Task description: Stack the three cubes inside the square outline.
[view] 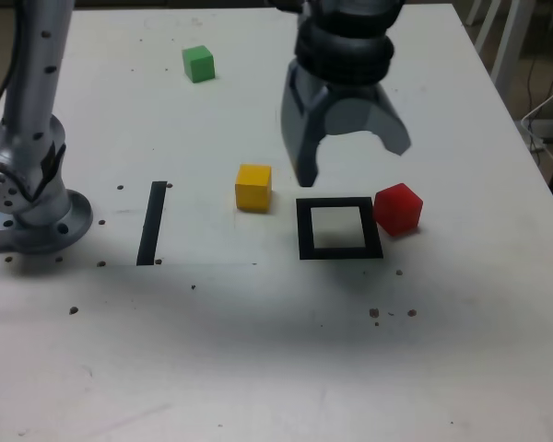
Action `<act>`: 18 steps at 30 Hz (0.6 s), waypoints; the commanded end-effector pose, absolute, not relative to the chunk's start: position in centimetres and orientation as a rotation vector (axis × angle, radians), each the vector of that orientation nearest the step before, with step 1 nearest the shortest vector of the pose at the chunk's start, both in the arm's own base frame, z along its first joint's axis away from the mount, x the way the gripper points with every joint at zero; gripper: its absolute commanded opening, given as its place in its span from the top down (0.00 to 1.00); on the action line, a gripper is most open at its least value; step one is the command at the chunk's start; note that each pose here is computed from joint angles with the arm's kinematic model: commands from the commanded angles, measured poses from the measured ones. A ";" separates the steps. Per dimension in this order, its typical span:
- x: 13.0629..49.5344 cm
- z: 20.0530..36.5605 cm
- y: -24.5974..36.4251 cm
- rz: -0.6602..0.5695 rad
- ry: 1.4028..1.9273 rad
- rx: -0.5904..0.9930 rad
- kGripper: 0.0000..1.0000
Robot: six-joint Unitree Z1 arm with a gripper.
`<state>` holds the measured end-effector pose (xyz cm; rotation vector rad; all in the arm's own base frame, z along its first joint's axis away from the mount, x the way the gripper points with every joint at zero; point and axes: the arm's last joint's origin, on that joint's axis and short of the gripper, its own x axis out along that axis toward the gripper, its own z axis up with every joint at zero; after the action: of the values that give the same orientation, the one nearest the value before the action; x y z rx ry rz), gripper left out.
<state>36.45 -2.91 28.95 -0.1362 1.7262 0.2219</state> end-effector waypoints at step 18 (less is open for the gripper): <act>41.2 25.4 -2.0 0.256 1.749 -0.201 0.02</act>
<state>40.96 -2.07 25.65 -0.1983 1.7450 0.2576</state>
